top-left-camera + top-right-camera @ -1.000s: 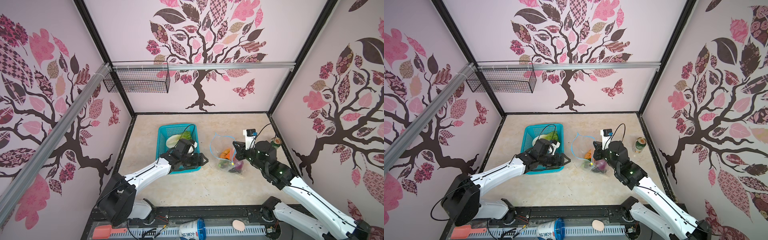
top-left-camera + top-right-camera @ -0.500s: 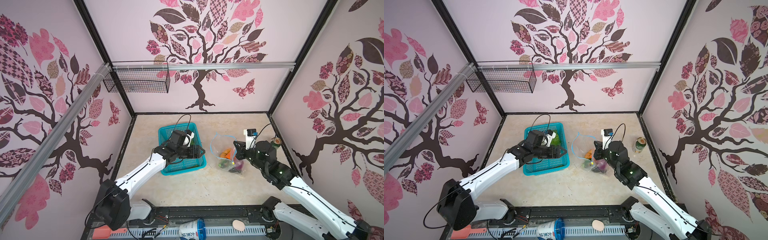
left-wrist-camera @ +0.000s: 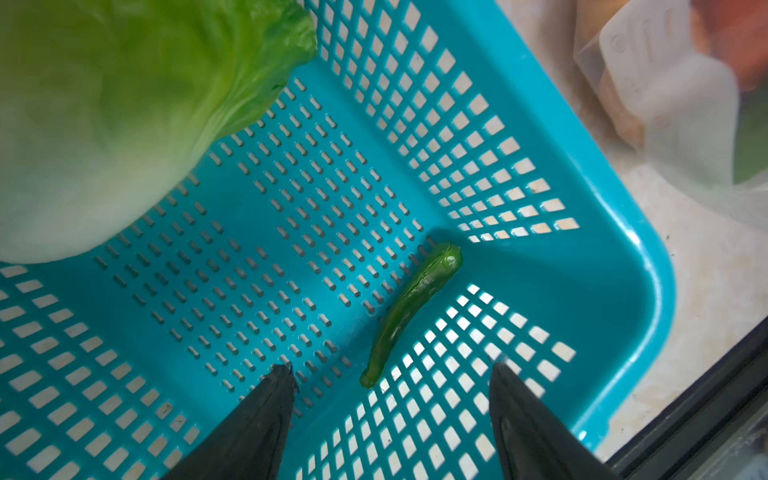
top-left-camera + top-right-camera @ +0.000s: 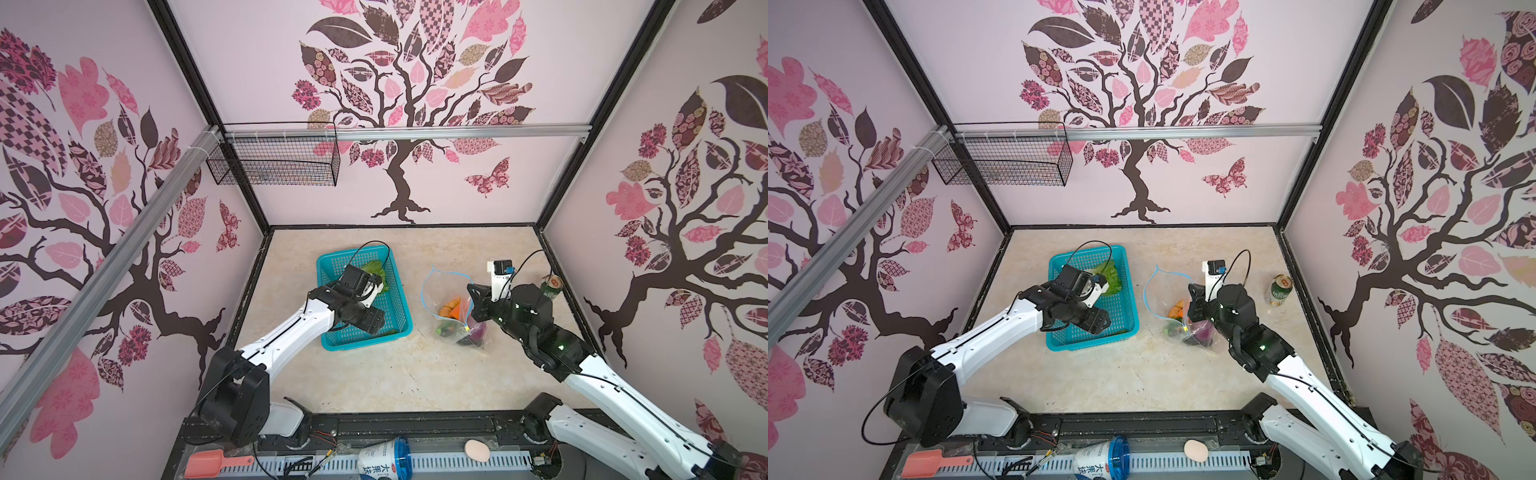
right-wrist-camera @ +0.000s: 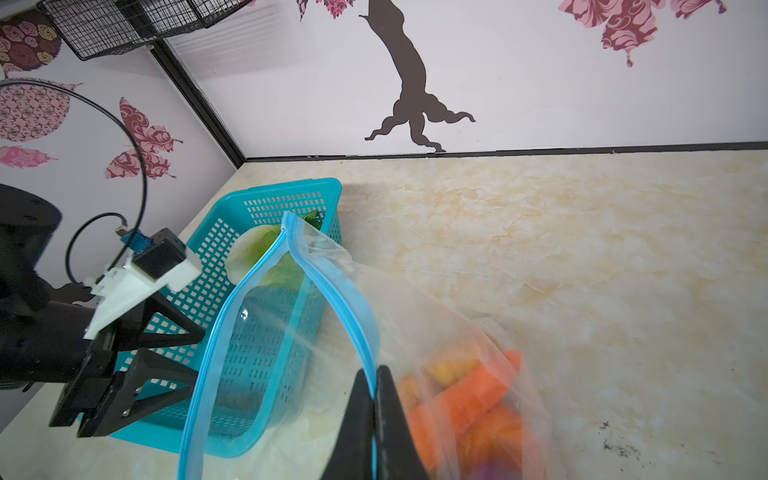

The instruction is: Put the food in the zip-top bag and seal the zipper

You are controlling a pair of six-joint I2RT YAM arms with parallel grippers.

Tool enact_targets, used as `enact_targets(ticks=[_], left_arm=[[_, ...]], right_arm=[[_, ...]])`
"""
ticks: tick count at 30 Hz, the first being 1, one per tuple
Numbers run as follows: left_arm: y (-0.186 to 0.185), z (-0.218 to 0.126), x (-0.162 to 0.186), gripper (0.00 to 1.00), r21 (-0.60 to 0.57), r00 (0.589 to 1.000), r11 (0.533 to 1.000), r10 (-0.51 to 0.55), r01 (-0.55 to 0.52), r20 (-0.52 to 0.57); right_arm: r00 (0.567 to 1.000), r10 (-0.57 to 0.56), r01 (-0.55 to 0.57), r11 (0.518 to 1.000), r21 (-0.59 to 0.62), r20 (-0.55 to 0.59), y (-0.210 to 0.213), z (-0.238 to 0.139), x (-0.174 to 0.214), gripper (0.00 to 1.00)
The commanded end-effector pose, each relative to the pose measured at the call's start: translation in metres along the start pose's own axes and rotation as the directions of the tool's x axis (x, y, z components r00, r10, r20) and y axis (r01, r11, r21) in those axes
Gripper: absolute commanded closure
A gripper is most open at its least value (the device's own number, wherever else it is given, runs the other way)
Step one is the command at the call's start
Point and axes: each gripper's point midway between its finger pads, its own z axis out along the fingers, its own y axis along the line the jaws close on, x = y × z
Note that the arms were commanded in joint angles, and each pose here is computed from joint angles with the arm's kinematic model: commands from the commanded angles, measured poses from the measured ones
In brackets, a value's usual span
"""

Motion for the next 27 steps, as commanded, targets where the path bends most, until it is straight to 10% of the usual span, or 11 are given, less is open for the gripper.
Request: enact_targets(ticks=[1, 27], left_arm=[[-0.003, 0.0, -0.017, 0.25, 0.016, 0.993, 0.993, 0.117, -0.117, 0.006], [-0.011, 0.079, 0.004, 0.25, 0.029, 0.942, 0.953, 0.303, -0.302, -0.145]], right_arm=[[0.999, -0.013, 0.013, 1.0, -0.004, 0.05, 0.001, -0.007, -0.012, 1.0], [0.998, -0.016, 0.016, 1.0, 0.011, 0.062, -0.003, -0.007, -0.011, 1.0]])
